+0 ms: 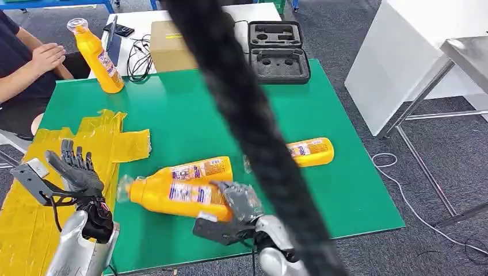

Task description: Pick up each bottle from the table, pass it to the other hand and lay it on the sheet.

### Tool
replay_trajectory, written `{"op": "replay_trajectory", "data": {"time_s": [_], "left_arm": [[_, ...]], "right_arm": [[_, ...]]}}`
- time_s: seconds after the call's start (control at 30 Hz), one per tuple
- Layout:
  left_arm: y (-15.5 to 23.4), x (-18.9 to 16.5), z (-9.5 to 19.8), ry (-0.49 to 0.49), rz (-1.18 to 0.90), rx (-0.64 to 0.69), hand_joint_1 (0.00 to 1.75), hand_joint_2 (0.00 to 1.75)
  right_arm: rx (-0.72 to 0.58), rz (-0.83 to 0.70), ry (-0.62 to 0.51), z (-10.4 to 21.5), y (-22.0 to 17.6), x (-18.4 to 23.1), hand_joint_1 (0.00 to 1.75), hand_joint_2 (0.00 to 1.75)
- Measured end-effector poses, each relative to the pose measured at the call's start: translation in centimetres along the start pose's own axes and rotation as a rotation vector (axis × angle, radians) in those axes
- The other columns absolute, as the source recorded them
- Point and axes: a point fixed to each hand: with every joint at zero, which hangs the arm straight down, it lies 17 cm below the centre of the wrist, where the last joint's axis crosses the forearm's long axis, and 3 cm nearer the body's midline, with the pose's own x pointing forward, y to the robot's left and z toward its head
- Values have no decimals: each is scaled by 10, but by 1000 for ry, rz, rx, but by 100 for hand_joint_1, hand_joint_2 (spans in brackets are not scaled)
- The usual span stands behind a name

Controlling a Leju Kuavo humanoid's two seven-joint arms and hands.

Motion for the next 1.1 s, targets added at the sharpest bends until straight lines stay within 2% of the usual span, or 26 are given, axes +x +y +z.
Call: {"op": "replay_trajectory", "data": {"time_s": [0.13,0.43,0.47,0.7,0.93,1.1], "left_arm": [[0,0,0,3,1,1,0,0],[-4,-2,8,46,36,-24,0,0],[-4,-2,9,47,39,-25,0,175],[-16,1,22,83,98,-70,0,175],[-70,13,43,156,256,-187,0,175],[-97,24,53,164,311,-237,0,175]], "right_arm": [[-76,-5,-52,-6,-35,18,175,175],[-176,-29,-138,-7,-75,42,175,175],[-182,-28,-139,-6,-78,42,175,175],[-230,-34,-149,-15,-100,45,175,175],[-370,29,-117,-58,-151,41,175,175],[-390,17,-87,-78,-156,44,175,175]]}}
